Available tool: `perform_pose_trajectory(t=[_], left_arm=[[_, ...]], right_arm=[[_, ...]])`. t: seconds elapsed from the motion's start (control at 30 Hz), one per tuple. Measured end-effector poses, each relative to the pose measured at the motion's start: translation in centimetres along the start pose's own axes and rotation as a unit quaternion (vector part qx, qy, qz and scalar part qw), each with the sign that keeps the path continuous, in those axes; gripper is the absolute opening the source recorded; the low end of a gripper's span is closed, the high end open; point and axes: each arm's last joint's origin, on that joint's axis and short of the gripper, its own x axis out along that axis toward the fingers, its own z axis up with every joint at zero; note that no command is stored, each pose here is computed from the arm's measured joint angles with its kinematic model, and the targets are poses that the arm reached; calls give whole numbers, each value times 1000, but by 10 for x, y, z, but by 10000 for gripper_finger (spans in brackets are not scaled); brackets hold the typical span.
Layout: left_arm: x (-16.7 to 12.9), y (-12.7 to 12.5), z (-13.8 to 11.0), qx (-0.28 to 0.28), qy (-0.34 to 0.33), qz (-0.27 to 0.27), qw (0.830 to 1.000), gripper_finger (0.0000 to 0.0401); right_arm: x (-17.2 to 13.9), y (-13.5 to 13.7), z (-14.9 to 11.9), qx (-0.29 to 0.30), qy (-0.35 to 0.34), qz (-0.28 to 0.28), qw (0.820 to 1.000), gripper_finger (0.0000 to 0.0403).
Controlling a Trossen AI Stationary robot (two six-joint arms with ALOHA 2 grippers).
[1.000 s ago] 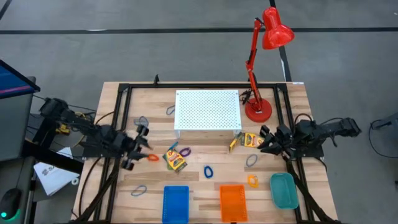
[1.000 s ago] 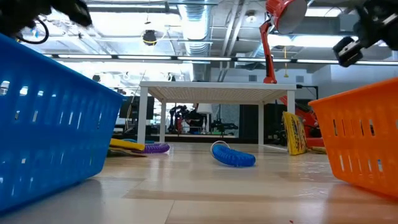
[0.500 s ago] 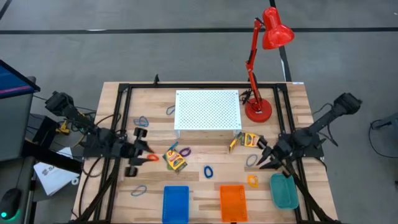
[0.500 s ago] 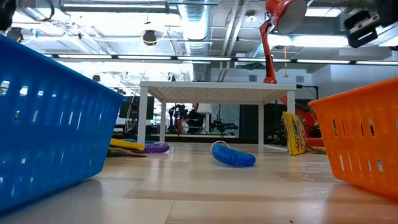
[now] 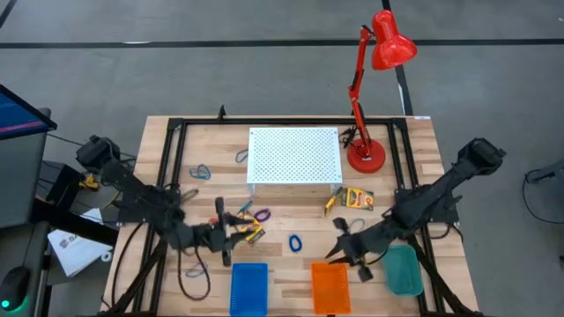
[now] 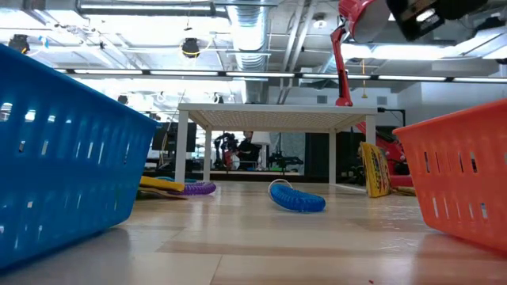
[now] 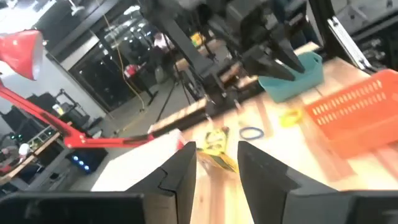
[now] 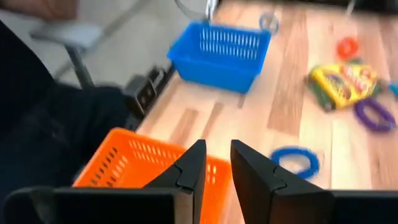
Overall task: Pick & Place Office Desk Supplies
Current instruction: Put the yellow crayon box into the green bin
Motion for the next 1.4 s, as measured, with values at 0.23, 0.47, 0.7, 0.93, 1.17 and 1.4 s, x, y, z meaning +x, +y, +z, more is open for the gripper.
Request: perform_pose_trajectory(t=[0.23, 0.47, 0.7, 0.93, 1.17, 1.4], left_arm=[[-21, -31, -1, -6, 12, 11, 1000, 141], [-24, -42, -5, -3, 16, 2, 1000, 155], [-22, -39, -7, 1, 21, 5, 1000, 156], [-19, -38, -8, 6, 27, 10, 1000, 155], [-19, -39, -16, 14, 32, 8, 999, 154], [-17, -38, -19, -3, 31, 2, 1000, 154]], right_arm=[[17, 7, 27, -82, 101, -40, 991, 72], [32, 7, 31, -217, 262, -65, 938, 72], [54, 10, 33, -324, 354, -108, 871, 81], [70, 7, 29, -413, 462, -157, 768, 178], [73, -6, 33, -392, 497, -152, 759, 261], [73, -35, 37, -332, 514, -145, 778, 265]])
